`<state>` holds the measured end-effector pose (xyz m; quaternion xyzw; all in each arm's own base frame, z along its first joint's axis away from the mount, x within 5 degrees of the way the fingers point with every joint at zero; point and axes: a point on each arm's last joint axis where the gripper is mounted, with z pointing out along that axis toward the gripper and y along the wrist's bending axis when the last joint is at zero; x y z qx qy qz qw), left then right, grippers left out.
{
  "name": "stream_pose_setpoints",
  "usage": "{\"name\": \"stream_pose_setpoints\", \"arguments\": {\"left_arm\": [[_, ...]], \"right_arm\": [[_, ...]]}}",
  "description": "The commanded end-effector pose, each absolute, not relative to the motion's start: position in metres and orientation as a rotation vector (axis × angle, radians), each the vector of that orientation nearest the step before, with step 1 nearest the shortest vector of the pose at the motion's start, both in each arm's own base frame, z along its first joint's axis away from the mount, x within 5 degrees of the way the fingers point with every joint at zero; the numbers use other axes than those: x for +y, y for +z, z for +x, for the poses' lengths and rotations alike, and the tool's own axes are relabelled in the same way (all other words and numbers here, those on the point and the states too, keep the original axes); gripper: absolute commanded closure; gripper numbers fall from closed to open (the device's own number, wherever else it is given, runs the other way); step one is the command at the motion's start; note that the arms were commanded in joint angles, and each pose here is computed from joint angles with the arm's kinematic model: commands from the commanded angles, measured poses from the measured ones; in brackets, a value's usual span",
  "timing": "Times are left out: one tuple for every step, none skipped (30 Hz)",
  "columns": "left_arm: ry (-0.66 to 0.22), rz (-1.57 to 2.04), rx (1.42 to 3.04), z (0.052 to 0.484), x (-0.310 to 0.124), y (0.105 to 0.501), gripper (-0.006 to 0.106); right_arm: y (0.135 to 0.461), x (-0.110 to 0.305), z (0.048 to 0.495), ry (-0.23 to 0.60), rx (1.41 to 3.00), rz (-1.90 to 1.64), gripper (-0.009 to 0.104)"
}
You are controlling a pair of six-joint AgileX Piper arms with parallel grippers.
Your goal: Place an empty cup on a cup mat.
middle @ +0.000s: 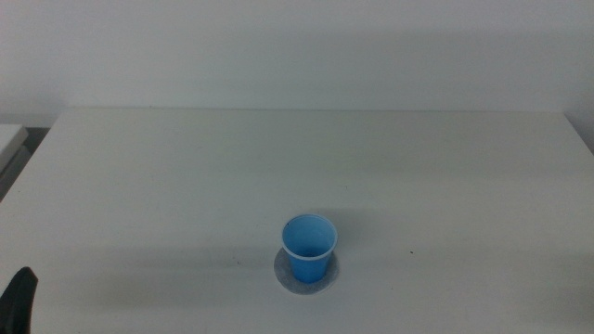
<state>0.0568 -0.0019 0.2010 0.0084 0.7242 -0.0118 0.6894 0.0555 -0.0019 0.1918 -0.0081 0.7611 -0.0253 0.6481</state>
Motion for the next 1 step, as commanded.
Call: {"name": "stream_pose_setpoints", "arguments": {"left_arm": [[-0.031, 0.014, 1.608, 0.0564, -0.0019, 0.2019, 0.007]], "right_arm": [[0.1916, -0.0018, 0.0554, -0.064, 1.722, -0.027, 0.002]]}}
